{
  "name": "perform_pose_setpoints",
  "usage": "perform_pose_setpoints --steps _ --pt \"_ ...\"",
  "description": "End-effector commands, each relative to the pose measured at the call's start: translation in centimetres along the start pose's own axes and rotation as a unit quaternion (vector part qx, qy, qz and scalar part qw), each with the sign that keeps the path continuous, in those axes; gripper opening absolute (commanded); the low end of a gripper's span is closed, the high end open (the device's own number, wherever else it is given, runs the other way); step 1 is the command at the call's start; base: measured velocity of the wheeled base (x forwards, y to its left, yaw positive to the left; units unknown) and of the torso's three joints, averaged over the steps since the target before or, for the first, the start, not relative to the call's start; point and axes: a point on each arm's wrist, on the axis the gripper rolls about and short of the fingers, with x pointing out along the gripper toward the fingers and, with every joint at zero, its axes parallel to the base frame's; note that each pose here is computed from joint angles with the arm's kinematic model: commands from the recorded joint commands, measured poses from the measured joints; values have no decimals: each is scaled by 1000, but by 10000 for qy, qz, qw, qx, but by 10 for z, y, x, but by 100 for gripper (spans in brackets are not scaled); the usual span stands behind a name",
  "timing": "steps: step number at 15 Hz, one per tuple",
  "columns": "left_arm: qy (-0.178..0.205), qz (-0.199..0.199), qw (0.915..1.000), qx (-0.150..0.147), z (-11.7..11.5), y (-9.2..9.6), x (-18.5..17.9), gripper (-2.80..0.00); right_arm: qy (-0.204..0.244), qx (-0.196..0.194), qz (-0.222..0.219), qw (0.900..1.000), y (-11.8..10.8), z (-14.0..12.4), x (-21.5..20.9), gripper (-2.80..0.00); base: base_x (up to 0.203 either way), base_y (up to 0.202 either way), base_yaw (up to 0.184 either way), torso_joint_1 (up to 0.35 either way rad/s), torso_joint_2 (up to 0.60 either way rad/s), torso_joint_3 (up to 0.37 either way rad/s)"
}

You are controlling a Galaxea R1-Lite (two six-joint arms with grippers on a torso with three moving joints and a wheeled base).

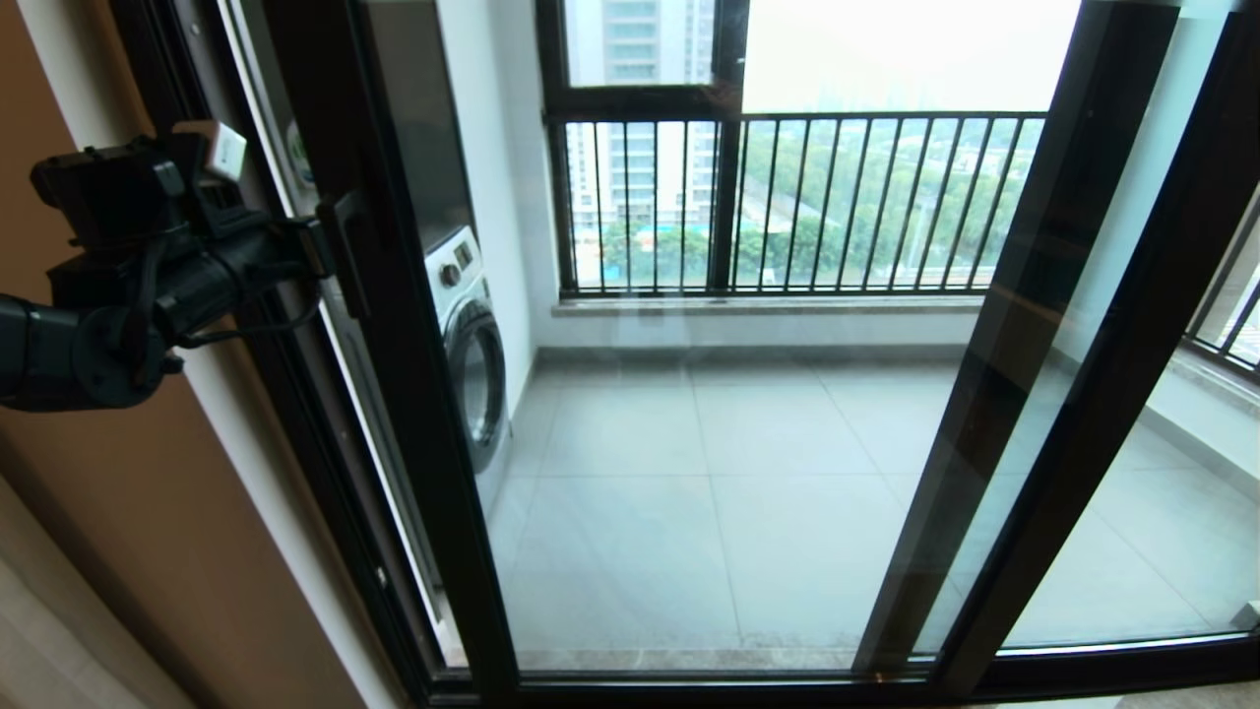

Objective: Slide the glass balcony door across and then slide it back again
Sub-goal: Open the slid door

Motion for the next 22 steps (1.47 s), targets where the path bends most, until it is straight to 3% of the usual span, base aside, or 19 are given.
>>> perform_pose_setpoints --steps 1,3,9,22 --pt "55 -104 9999 71 -5 -19 5 -280 64 0 1 10000 0 -3 1 -280 0 0 0 0 0 0" --pt "94 -263 9993 239 -10 -34 9 -280 64 0 1 10000 0 -3 1 -280 0 0 0 0 0 0" --pt "10 -574 9981 199 -5 -76 13 -280 64 0 1 10000 0 -3 1 -280 0 0 0 0 0 0" --pt "25 -1065 9942 130 -11 -144 32 -280 64 0 1 10000 0 -3 1 -280 0 0 0 0 0 0"
